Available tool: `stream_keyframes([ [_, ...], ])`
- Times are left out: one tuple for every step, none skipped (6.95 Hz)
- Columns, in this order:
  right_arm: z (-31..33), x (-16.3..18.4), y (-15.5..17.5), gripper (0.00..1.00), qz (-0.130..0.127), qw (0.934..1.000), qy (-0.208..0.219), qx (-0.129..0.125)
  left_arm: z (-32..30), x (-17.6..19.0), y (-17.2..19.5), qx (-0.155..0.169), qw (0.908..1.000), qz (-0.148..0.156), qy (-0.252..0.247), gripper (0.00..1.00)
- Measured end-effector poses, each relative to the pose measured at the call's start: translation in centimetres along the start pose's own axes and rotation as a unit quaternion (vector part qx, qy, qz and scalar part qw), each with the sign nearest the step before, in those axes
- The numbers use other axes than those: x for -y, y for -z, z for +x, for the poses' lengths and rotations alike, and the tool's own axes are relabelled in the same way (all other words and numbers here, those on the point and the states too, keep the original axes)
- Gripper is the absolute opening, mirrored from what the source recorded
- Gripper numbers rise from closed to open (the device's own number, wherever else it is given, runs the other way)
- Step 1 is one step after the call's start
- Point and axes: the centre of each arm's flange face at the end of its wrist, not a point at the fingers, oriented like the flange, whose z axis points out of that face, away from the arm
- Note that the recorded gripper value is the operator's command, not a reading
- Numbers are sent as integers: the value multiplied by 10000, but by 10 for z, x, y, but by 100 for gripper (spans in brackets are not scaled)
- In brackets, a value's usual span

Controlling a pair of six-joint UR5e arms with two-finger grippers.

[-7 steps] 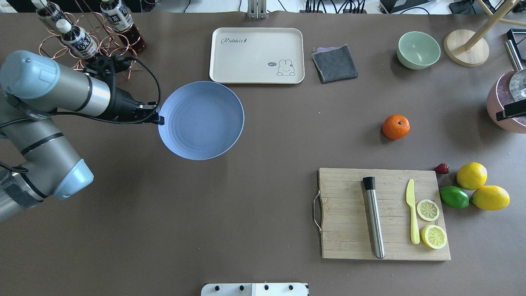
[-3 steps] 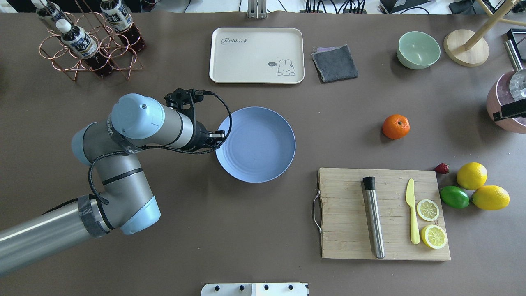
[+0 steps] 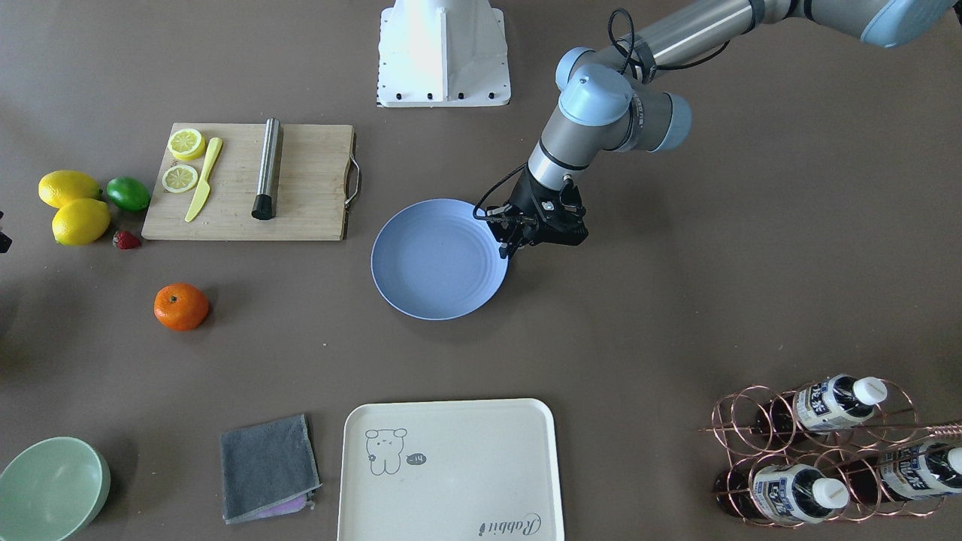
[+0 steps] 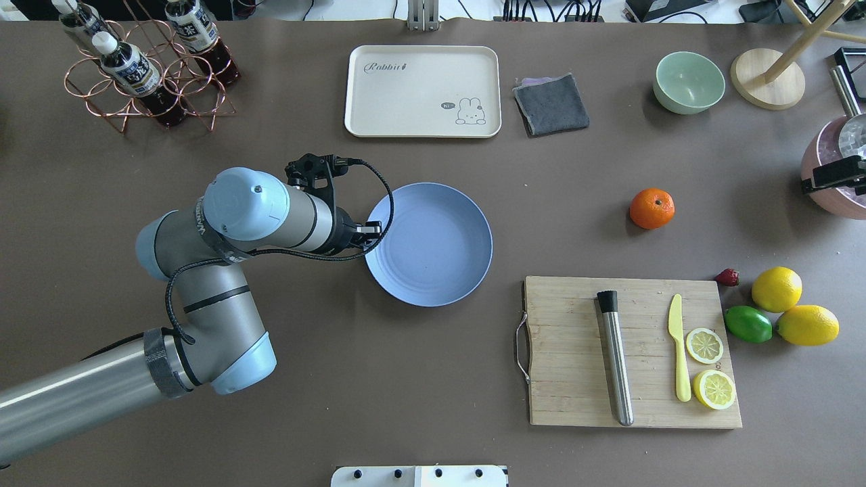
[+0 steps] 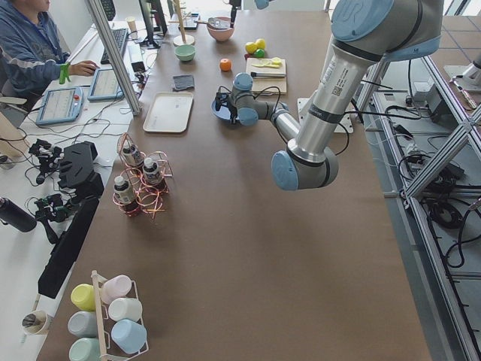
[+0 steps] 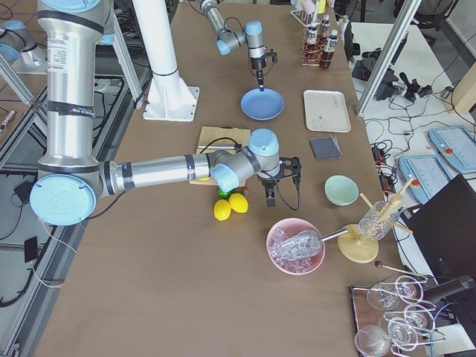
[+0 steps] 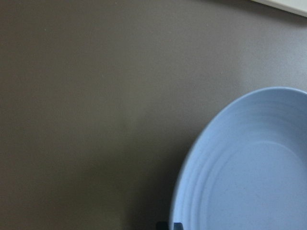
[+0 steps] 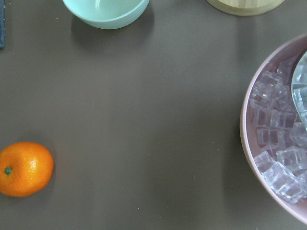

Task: Pick orange to plate
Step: 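Push the blue plate with the left gripper toward the table center, then withdraw the left arm while the right gripper moves above the orange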

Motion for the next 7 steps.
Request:
stream_keyframes([
  [-4,4,-3,100,-9,10000,-5,12,3,6,14,-66,9999,93,-10,98],
  [-14,9,-8,100,-30,10000,-49,29,0,19,38,-72,9998,158,15,98],
  [-28,15,-19,100,-50,9999,-90,5,-14,35,70,12,9999,145,-40,98],
  [-42,21,-34,100,-73,9999,-102,-54,-38,53,109,136,9996,112,-232,98],
  [-57,30,-48,100,-110,9997,-162,-112,-75,75,151,275,9985,68,-463,98],
  [-79,40,-60,100,-164,9994,-239,-211,-126,103,195,373,9966,10,-736,98],
  [-103,48,-70,100,-226,9988,-294,-306,-191,133,239,450,9934,-100,-1050,98],
])
